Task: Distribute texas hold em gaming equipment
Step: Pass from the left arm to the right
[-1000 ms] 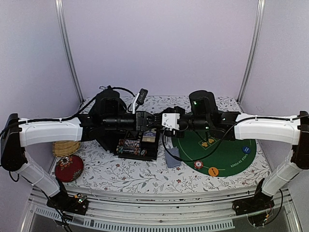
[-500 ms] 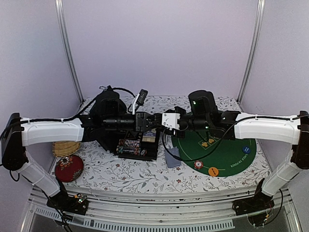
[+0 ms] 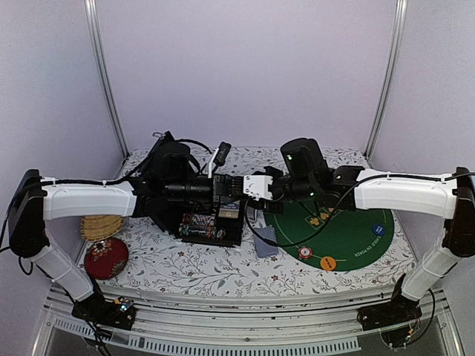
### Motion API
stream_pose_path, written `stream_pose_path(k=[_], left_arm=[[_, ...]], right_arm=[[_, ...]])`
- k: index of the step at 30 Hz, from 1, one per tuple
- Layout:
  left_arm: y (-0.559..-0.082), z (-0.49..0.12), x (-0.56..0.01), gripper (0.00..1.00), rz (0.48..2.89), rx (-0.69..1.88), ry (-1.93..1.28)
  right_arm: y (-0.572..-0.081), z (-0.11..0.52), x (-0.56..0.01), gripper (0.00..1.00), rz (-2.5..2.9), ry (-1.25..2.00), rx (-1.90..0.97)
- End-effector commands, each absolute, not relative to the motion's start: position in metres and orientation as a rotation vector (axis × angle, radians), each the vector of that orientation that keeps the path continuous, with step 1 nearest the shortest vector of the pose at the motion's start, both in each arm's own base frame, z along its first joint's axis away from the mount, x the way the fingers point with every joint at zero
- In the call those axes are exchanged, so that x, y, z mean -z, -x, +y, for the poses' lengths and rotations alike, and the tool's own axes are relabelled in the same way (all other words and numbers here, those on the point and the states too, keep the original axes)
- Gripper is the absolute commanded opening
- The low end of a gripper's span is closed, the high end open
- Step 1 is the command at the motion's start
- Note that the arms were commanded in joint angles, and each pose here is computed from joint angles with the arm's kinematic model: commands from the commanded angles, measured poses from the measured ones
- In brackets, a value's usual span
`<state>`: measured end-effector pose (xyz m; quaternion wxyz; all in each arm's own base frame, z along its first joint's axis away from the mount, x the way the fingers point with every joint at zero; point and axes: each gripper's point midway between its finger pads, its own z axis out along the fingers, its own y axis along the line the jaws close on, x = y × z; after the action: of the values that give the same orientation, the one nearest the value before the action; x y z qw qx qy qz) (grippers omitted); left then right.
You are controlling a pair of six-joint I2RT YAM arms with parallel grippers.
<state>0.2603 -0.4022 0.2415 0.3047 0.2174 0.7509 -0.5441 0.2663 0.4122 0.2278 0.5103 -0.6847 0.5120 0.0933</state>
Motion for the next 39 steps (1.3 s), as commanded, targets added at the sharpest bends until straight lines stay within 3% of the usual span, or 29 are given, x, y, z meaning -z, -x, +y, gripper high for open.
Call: stream_pose_path(k=[1, 3, 4, 8, 14, 16, 20, 27, 31, 33, 39], left_arm=[[-0.260, -0.407, -0.257, 0.20, 1.934, 1.467, -0.608], [-0.259, -0.407, -0.254, 0.00, 1.943, 1.466, -0.609], [-0.259, -0.406, -0.253, 0.00, 1.946, 1.465, -0.607], [-0.258, -0.402, -0.256, 0.00, 1.931, 1.466, -0.588], [-0.259, -0.401, -0.259, 0.00, 1.913, 1.494, -0.566], [-0.258, -0.402, -0.259, 0.00, 1.909, 1.506, -0.571], [-0.258, -0.403, -0.259, 0.00, 1.907, 1.520, -0.571], [-0.261, -0.401, -0.251, 0.01, 1.934, 1.524, -0.554], [-0.268, -0.394, -0.248, 0.33, 1.945, 1.502, -0.509], [-0.272, -0.391, -0.248, 0.44, 1.942, 1.490, -0.491], [-0.272, -0.394, -0.251, 0.65, 1.902, 1.513, -0.525]], right_arm=[[-0.268, 0.421, -0.248, 0.12, 1.217, 1.607, -0.239], [-0.268, 0.421, -0.249, 0.14, 1.220, 1.603, -0.236], [-0.268, 0.420, -0.250, 0.17, 1.219, 1.600, -0.235], [-0.272, 0.417, -0.250, 0.53, 1.233, 1.588, -0.206], [-0.271, 0.417, -0.243, 0.67, 1.236, 1.603, -0.191], [-0.271, 0.417, -0.240, 0.63, 1.239, 1.608, -0.187], [-0.269, 0.418, -0.242, 0.38, 1.231, 1.602, -0.197], [-0.265, 0.418, -0.247, 0.16, 1.240, 1.598, -0.221], [-0.263, 0.415, -0.242, 0.09, 1.295, 1.608, -0.239], [-0.265, 0.412, -0.238, 0.07, 1.334, 1.611, -0.239], [-0.265, 0.405, -0.218, 0.04, 1.448, 1.648, -0.248]])
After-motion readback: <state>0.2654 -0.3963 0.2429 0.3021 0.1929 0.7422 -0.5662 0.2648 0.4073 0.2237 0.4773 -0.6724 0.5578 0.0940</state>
